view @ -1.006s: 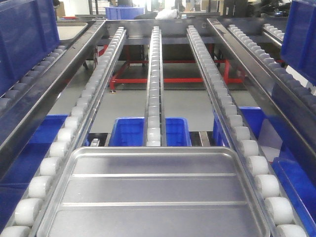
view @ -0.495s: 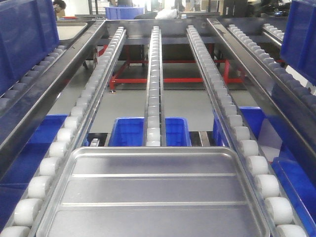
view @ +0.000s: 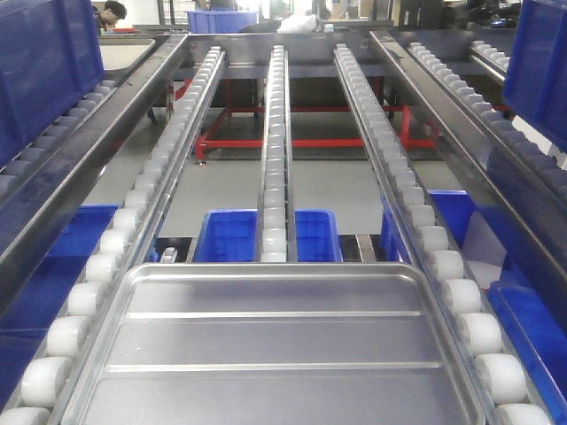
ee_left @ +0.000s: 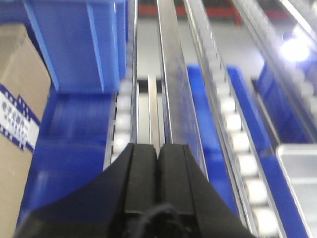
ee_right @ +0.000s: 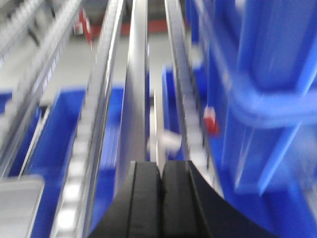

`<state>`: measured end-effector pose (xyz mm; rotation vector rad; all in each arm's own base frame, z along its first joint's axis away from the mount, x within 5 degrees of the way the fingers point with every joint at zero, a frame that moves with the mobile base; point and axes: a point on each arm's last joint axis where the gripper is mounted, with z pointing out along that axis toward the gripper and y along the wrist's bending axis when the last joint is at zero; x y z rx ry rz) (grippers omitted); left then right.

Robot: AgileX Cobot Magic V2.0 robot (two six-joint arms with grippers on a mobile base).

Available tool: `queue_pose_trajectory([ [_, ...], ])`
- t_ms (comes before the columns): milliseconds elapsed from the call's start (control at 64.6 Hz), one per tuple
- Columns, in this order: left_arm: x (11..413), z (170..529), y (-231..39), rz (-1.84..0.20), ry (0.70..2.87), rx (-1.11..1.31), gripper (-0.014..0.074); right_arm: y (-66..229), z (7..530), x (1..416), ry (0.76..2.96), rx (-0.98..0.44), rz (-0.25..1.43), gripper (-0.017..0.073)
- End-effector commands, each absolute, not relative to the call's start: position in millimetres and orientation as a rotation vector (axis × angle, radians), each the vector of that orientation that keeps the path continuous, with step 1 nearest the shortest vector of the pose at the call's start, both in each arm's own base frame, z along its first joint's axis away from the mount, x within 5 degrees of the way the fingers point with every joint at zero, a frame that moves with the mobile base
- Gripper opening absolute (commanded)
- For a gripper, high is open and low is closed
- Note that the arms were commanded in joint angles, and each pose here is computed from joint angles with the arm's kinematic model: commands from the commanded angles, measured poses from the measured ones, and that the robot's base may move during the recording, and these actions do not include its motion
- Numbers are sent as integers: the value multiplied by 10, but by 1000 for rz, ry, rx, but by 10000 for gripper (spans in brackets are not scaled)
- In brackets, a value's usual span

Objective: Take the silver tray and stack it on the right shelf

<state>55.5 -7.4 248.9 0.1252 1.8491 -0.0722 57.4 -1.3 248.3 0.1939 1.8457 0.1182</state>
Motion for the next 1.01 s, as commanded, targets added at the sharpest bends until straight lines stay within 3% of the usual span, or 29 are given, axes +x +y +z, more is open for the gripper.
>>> queue_pose_trajectory([
  [0, 639, 2791, -89, -82, 1881, 130, -92, 10, 2685, 639, 1932, 213, 157, 49],
  [201, 899, 3029, -137, -102, 2230, 160, -91, 50, 2719, 766, 2330, 266, 190, 49],
  [557, 1282, 2901, -335, -382, 2474, 65, -92, 91, 2708, 807, 2436, 257, 237, 57],
  [805, 1515, 2942, -363, -372, 2473, 17, -92, 95, 2749, 1066, 2496, 289, 250, 63],
  [990, 1564, 2890, -544, -352, 2495, 40, -92, 143, 2830, 1280, 2491, 301, 284, 78],
])
